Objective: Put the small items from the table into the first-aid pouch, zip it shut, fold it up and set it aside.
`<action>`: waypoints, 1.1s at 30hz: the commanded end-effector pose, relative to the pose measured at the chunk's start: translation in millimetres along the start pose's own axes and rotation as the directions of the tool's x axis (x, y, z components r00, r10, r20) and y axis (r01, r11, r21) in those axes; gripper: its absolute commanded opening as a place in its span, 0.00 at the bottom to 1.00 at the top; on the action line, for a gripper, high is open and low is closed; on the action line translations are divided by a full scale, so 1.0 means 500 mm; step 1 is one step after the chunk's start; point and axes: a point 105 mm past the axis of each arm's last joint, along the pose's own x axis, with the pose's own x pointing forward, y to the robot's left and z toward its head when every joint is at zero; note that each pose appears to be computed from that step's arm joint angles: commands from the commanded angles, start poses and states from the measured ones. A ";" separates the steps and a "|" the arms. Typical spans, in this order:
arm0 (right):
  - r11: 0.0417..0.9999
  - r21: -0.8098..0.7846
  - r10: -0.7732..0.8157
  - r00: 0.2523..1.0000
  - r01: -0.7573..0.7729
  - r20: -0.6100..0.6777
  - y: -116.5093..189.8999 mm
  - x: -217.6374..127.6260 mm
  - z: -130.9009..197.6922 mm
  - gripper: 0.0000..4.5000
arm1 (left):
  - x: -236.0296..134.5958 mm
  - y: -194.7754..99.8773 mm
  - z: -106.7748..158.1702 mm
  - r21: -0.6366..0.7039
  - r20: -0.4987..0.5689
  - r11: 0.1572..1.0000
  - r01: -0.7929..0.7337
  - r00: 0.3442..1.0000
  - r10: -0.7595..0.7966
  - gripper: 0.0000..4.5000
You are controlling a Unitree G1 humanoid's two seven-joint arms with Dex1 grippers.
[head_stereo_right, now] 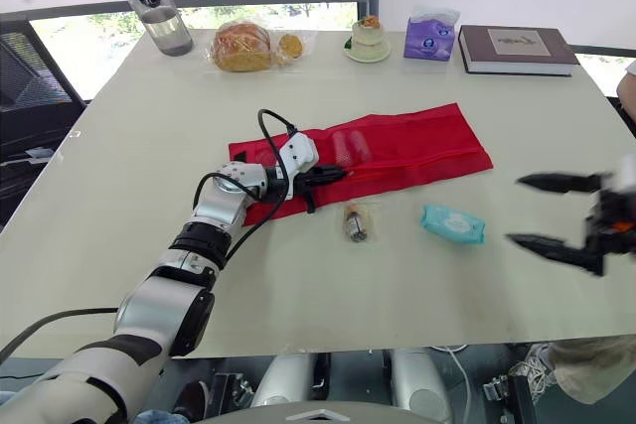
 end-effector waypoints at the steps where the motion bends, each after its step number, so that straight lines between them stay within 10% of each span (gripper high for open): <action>1: 0.996 -0.076 -0.038 0.999 0.040 0.025 0.044 0.085 -0.001 0.99 | -0.006 0.007 0.013 0.025 0.021 1.000 -0.018 1.000 0.017 0.00; 26: 0.964 0.099 -0.218 0.948 0.246 -0.231 0.058 0.371 -0.097 0.99 | 0.001 -0.004 0.018 0.034 0.020 0.999 -0.001 1.000 0.000 0.00; 33: 0.954 0.111 -0.249 0.942 0.279 -0.222 0.050 0.367 -0.090 0.43 | 0.000 -0.003 0.018 0.033 0.020 0.999 -0.005 1.000 0.004 0.00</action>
